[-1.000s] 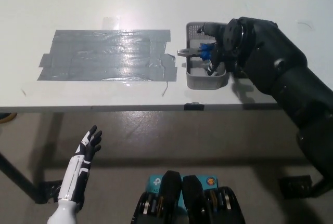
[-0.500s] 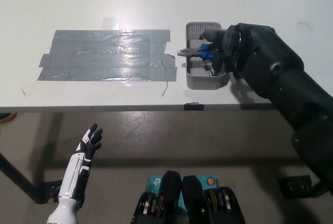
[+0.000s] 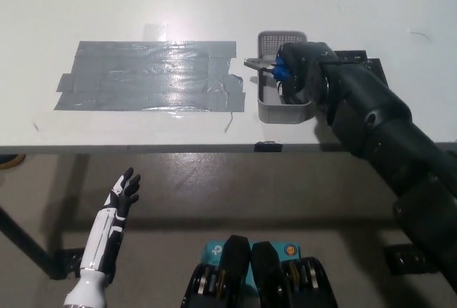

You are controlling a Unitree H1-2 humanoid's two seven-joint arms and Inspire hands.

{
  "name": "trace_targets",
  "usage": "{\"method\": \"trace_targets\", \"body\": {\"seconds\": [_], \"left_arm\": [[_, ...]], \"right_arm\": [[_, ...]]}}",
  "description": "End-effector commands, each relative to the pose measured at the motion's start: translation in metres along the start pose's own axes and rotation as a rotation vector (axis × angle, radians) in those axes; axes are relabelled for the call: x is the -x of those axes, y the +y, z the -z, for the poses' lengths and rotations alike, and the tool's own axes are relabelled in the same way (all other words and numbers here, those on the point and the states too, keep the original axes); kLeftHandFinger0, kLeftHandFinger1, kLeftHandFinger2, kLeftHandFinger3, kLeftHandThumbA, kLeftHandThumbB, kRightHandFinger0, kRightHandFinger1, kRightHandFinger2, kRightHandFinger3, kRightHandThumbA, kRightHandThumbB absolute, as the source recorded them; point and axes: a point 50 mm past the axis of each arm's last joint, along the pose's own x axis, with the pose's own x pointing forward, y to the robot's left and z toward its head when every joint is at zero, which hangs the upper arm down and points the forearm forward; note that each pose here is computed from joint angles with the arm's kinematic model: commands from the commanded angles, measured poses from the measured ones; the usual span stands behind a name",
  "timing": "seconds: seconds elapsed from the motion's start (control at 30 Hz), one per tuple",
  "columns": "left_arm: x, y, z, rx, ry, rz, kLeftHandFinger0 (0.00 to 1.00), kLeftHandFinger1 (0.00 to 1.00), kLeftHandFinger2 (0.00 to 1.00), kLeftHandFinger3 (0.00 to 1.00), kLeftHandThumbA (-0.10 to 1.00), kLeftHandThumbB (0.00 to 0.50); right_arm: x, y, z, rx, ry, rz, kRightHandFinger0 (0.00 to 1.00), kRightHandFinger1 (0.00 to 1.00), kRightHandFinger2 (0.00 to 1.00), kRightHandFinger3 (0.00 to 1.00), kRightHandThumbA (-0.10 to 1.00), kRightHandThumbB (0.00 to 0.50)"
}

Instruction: The robot picks the blue plier placed on top of the container and places it on the grey area of the table

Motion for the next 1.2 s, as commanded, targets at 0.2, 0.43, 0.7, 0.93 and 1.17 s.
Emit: {"method": "trace_targets", "body": {"seconds": [0.2,0.43,0.7,0.93,1.17], "left_arm": [[-0.012,0.004,-0.013,-0.001,-0.078,-0.003,1.0,1.0,1.0,1.0,1.0,0.114],[-0.014,0.005,-0.013,-0.002,-0.072,-0.003,1.0,1.0,1.0,1.0,1.0,0.1],[-0.011,0.004,-0.01,-0.002,-0.077,-0.001,1.0,1.0,1.0,1.0,1.0,0.113],[-0.011,0.004,-0.011,-0.017,-0.073,-0.003,1.0,1.0,1.0,1.0,1.0,0.117],[-0.011,0.002,-0.011,-0.023,-0.076,0.003,1.0,1.0,1.0,1.0,1.0,0.134]], "right_arm": [[0.0,0.0,0.018,0.069,-0.073,0.196,0.05,0.31,0.62,0.41,-0.1,0.188],[0.005,-0.038,0.015,0.06,-0.129,0.336,0.11,0.66,1.0,0.85,-0.1,0.195],[0.013,-0.095,-0.01,0.149,-0.176,0.422,0.23,0.64,0.98,0.56,-0.1,0.214],[0.022,-0.134,-0.042,0.205,-0.235,0.48,0.15,0.65,1.0,0.75,-0.1,0.219],[0.025,-0.133,-0.076,0.217,-0.283,0.491,0.02,0.46,0.81,0.33,-0.1,0.247]]}}
